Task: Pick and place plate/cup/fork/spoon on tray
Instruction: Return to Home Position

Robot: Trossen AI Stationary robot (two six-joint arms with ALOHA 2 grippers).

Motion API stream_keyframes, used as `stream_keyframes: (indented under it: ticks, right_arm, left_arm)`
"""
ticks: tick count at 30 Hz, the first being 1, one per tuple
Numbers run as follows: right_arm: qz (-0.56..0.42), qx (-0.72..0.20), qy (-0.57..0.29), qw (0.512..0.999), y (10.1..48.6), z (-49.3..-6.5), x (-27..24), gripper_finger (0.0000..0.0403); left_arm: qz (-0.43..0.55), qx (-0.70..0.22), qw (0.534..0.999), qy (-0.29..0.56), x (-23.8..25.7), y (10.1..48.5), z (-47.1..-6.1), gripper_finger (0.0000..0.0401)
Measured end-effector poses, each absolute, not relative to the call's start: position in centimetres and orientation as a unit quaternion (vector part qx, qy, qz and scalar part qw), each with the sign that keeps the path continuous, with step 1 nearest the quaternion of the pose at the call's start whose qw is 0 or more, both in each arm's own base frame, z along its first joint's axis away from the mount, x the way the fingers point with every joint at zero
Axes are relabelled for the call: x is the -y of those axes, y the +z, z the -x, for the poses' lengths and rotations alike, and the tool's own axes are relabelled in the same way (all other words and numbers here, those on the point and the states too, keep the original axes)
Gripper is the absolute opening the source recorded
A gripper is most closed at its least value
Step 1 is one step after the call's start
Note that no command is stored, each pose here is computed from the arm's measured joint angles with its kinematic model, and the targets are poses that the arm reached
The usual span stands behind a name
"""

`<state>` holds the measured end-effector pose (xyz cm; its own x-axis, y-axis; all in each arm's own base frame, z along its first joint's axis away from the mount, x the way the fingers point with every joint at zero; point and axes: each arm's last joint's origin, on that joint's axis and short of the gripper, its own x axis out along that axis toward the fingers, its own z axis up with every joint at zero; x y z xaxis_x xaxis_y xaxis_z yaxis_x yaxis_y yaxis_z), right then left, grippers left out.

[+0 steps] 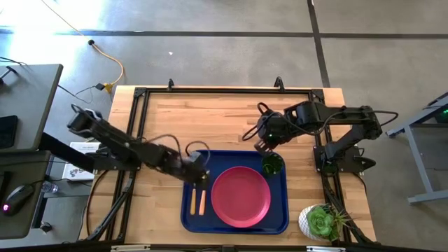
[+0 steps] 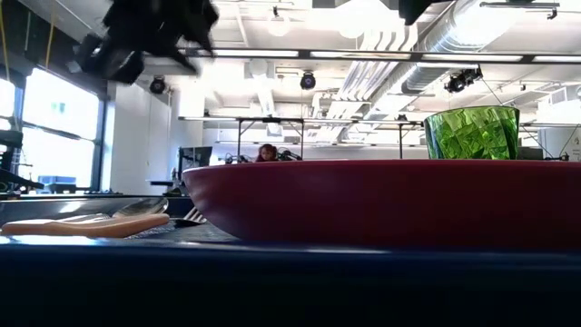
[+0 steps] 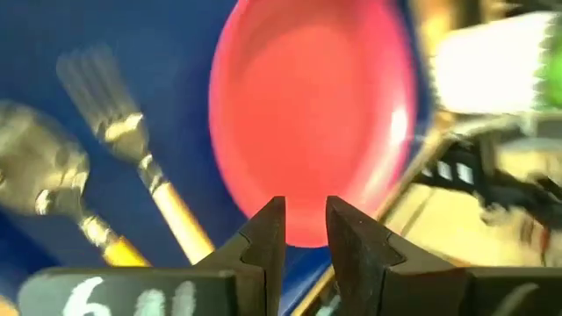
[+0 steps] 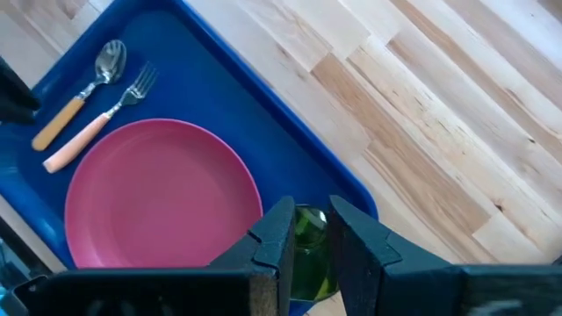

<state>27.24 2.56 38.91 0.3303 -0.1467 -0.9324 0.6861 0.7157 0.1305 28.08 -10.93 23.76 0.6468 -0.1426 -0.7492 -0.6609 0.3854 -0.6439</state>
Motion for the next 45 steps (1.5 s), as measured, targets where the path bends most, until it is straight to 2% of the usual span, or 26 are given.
stream_keyframes:
  ticks: [7, 12, 16, 20, 25, 31, 37, 45]
  right_arm:
    - [-0.285, -0.49, -0.248, 0.785, 39.1, -27.9, -2.7, 0.0063]
    - [-0.316, -0.451, -0.233, 0.802, 39.6, -28.8, -2.9, 0.0063]
    - [-0.346, -0.406, -0.219, 0.817, 40.1, -29.6, -3.0, 0.0063]
    - [-0.369, -0.35, -0.197, 0.838, 40.9, -30.6, -3.0, 0.0063]
    - [-0.377, -0.28, -0.189, 0.862, 41.9, -31.6, -3.0, 0.0063]
    - [-0.351, -0.265, -0.19, 0.878, 42.1, -31.7, -2.9, 0.0063]
    - [-0.394, -0.255, -0.202, 0.86, 42.1, -31.7, -2.9, 0.0063]
    - [-0.375, -0.211, -0.202, 0.88, 42.8, -32.2, -3.0, 0.0063]
  left_arm:
    - [0.426, -0.317, 0.845, 0.068, 7.9, 29.4, -25.5, 0.0076]
    - [0.296, -0.254, 0.921, -0.02, 5.5, 33.2, -22.7, 0.0076]
    - [0.194, -0.194, 0.96, -0.063, 3.9, 35.6, -19.8, 0.0076]
    - [0.123, -0.165, 0.977, -0.06, 2.5, 36.8, -16.6, 0.0076]
    - [0.103, -0.136, 0.985, -0.032, 1.4, 35.4, -13.5, 0.0076]
    - [0.107, -0.098, 0.989, 0.001, 0.9, 31.2, -11.1, 0.0076]
    - [0.111, -0.077, 0.99, -0.028, 1.0, 27.3, -10.1, 0.0076]
    - [0.113, -0.068, 0.99, -0.05, 1.0, 22.8, -9.4, 0.0076]
